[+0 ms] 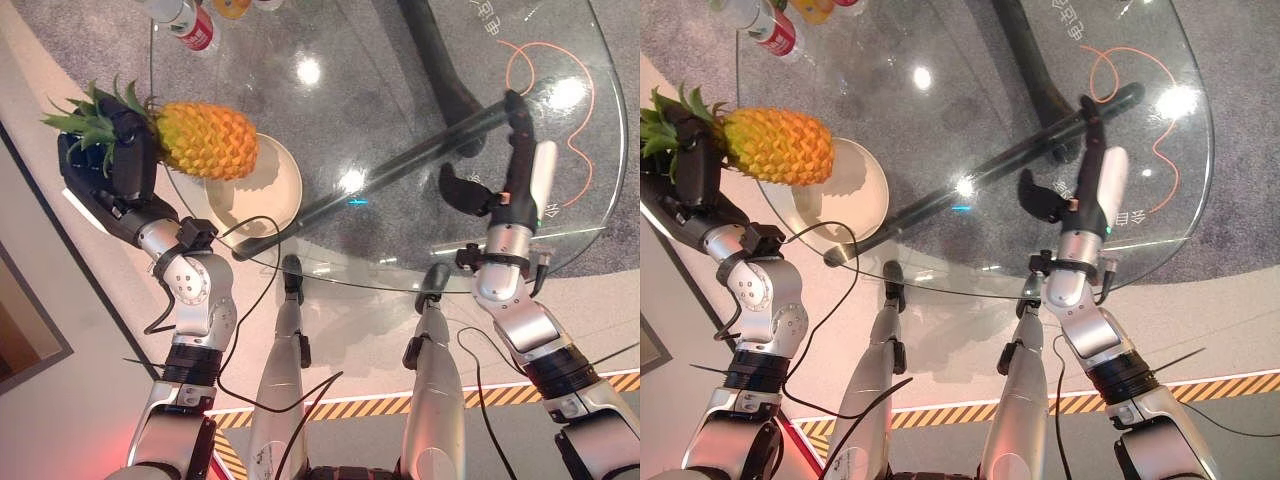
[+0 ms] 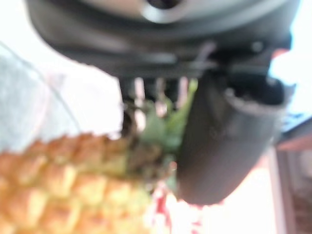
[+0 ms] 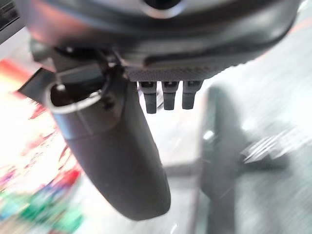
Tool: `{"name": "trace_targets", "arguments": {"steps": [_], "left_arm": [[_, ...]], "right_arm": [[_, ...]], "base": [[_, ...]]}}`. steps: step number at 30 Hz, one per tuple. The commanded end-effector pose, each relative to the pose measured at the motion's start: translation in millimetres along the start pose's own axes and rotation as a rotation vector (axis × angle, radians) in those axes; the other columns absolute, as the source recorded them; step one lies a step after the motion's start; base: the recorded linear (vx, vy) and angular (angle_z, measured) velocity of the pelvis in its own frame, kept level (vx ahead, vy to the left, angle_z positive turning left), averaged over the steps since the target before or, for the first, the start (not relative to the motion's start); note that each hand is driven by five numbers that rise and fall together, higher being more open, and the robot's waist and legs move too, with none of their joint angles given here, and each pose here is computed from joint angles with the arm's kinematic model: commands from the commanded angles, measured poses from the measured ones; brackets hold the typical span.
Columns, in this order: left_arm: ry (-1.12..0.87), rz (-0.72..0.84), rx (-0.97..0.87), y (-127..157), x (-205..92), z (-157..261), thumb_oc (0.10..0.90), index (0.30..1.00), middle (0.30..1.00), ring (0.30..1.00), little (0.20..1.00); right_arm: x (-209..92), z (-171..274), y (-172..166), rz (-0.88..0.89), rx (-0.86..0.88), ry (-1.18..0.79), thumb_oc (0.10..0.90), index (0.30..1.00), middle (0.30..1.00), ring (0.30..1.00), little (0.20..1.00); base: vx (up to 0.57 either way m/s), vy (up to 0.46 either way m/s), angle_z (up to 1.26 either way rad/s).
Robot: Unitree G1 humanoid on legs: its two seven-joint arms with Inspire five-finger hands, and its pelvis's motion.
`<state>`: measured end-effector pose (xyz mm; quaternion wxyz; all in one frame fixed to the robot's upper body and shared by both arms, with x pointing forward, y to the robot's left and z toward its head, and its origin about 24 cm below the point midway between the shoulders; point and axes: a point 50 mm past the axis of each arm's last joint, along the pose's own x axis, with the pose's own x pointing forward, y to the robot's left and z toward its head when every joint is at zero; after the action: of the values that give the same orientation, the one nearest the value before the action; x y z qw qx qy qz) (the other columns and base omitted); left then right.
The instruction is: Pick up the fruit to the plate
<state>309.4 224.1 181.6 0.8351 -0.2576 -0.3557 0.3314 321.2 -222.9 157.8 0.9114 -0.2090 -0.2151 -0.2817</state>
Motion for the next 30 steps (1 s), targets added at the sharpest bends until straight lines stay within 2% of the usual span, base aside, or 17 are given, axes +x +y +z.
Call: {"name": "trace_targets", "arguments": {"steps": [1, 8, 12, 16, 30], "left_arm": [[-0.397, -0.104, -0.070, -21, 33, 62, 0.100, 0.300, 0.300, 0.300, 0.200], [-0.442, -0.144, 0.069, -23, 43, 57, 0.100, 0.300, 0.300, 0.300, 0.200], [-0.452, -0.177, 0.158, -27, 46, 49, 0.100, 0.300, 0.300, 0.300, 0.200], [-0.468, -0.184, 0.229, -30, 49, 42, 0.100, 0.300, 0.300, 0.300, 0.200], [-0.479, -0.218, 0.381, -35, 54, 28, 0.100, 0.300, 0.300, 0.300, 0.200]], "right_arm": [[15, 10, -23, -0.201, 0.201, -0.031, 0.800, 0.900, 0.900, 0.900, 0.900], [16, -52, -48, -0.361, 0.266, 0.280, 0.800, 0.900, 0.900, 0.900, 0.900], [5, -95, -60, -0.458, 0.323, 0.513, 0.800, 0.900, 0.900, 0.900, 0.900], [-3, -124, -75, -0.515, 0.326, 0.659, 0.800, 0.900, 0.900, 0.900, 0.900], [-35, -166, -97, -0.585, 0.299, 0.913, 0.800, 0.900, 0.900, 0.900, 0.900]], "base": [[0.01, -0.037, -0.01], [0.00, -0.049, -0.01], [0.01, -0.064, 0.02], [0.00, -0.013, 0.03], [0.00, -0.001, 0.00]]}}
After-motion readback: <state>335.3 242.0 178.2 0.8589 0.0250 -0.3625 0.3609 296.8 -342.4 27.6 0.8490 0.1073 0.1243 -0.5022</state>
